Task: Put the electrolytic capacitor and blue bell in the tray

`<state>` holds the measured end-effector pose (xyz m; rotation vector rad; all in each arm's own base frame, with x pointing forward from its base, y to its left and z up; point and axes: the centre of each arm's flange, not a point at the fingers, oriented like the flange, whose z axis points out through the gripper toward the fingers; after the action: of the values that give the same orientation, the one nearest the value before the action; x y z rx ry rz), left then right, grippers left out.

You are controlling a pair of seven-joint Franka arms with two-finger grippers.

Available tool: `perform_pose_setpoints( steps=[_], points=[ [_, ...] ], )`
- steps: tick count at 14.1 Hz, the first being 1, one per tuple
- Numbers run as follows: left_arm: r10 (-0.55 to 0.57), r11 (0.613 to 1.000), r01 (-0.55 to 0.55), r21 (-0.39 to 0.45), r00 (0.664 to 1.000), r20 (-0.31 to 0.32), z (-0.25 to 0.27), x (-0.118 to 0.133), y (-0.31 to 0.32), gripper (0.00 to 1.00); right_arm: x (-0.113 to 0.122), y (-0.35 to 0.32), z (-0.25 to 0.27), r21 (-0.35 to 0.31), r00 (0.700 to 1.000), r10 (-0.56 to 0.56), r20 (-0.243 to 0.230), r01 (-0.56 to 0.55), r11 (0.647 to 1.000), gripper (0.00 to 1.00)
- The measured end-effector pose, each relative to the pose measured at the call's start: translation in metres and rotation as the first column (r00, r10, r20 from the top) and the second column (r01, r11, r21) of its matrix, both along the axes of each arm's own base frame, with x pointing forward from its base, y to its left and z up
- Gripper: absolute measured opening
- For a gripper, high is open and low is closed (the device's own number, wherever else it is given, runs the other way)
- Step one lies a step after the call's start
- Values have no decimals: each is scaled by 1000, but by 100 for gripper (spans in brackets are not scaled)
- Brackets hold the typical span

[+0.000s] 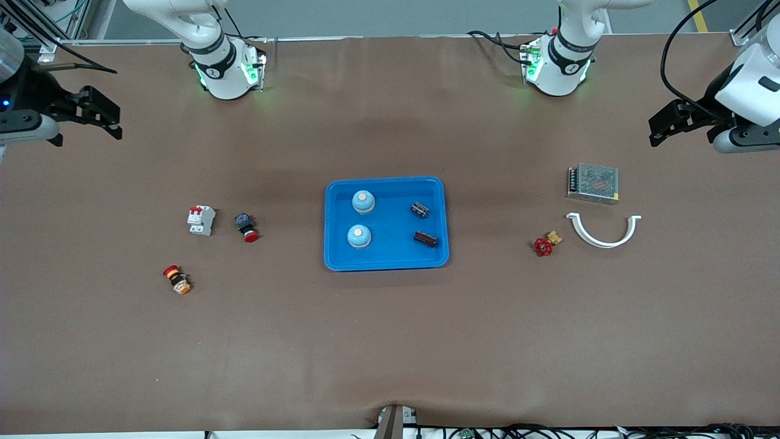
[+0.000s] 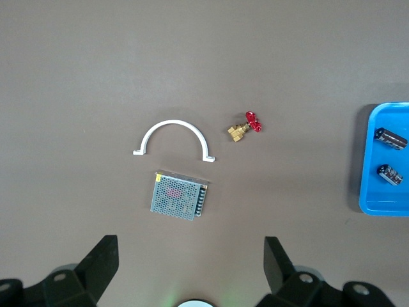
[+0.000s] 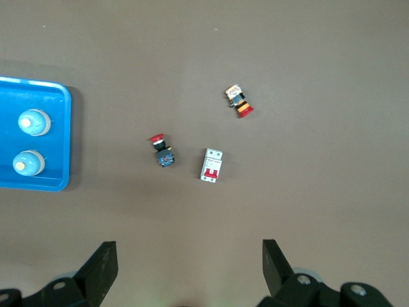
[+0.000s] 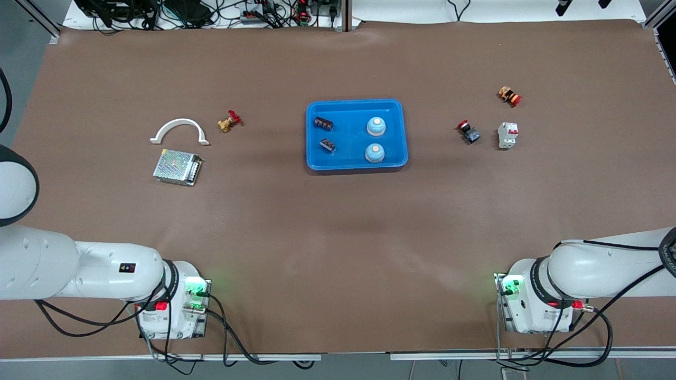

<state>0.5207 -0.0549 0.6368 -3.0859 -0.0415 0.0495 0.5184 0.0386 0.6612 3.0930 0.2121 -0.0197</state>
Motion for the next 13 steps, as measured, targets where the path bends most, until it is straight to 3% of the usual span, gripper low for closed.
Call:
perform_pose_setpoints(
  steps=[6, 13],
  points=[
    [3, 1000, -3, 0, 1000, -5, -2, 0, 2, 100, 17, -38, 1, 7, 994, -70, 79, 70, 998, 100],
    [6, 1000, -6, 2, 1000, -19, -6, -1, 3, 100, 20, -41, -1, 7, 993, -75, 87, 75, 997, 100]
  ],
)
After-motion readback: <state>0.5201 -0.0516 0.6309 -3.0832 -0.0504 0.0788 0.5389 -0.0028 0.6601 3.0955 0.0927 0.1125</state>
